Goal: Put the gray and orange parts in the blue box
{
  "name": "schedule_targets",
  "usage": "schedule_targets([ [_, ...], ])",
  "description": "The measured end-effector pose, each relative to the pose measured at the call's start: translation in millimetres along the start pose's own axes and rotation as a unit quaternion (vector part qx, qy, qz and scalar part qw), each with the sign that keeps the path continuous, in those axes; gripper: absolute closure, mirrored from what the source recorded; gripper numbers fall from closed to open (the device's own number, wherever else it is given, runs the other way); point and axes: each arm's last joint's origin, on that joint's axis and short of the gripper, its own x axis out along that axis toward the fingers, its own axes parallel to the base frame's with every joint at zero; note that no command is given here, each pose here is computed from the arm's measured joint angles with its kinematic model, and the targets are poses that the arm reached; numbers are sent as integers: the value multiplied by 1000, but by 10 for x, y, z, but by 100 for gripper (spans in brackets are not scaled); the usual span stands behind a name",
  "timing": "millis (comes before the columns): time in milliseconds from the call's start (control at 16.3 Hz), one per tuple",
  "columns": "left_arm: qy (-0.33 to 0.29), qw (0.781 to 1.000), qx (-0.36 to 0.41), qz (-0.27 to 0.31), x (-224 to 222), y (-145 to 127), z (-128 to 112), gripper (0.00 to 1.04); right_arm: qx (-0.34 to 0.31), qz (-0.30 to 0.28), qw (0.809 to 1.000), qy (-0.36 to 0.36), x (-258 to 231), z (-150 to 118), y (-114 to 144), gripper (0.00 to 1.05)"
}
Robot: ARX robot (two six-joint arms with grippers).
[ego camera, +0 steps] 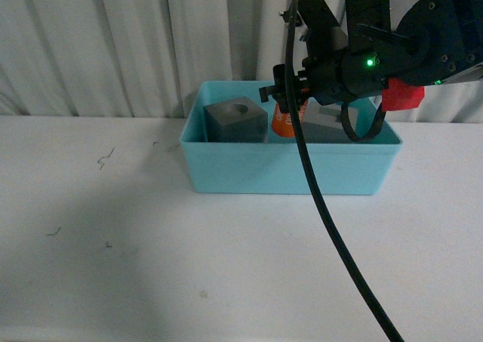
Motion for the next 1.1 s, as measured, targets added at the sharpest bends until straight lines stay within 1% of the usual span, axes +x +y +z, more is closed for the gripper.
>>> schedule_targets([
  [61, 0, 1000, 0, 0, 0, 0, 0, 7, 2, -6, 1000, 8, 153, -26, -32, 57],
  [184, 0, 1000, 0, 0, 0, 0, 0, 7, 4, -7, 1000, 23, 269, -126, -49, 57],
  [367, 0, 1000, 0, 0, 0, 0, 0, 7, 7, -12, 1000, 27, 385, -139, -70, 57],
  [551, 0, 1000, 0, 0, 0, 0, 0, 7, 13, -17, 999, 26, 482, -130, -89, 57],
  [673, 0, 1000, 0, 0, 0, 0, 0, 7, 20, -19, 999, 38, 536, -206, -98, 57],
  [1040, 0, 1000, 0, 0, 0, 0, 0, 7, 23, -25, 999, 32, 573, -199, -102, 57],
  [1101, 0, 1000, 0, 0, 0, 0, 0, 7, 23, -25, 999, 34, 584, -220, -101, 55],
])
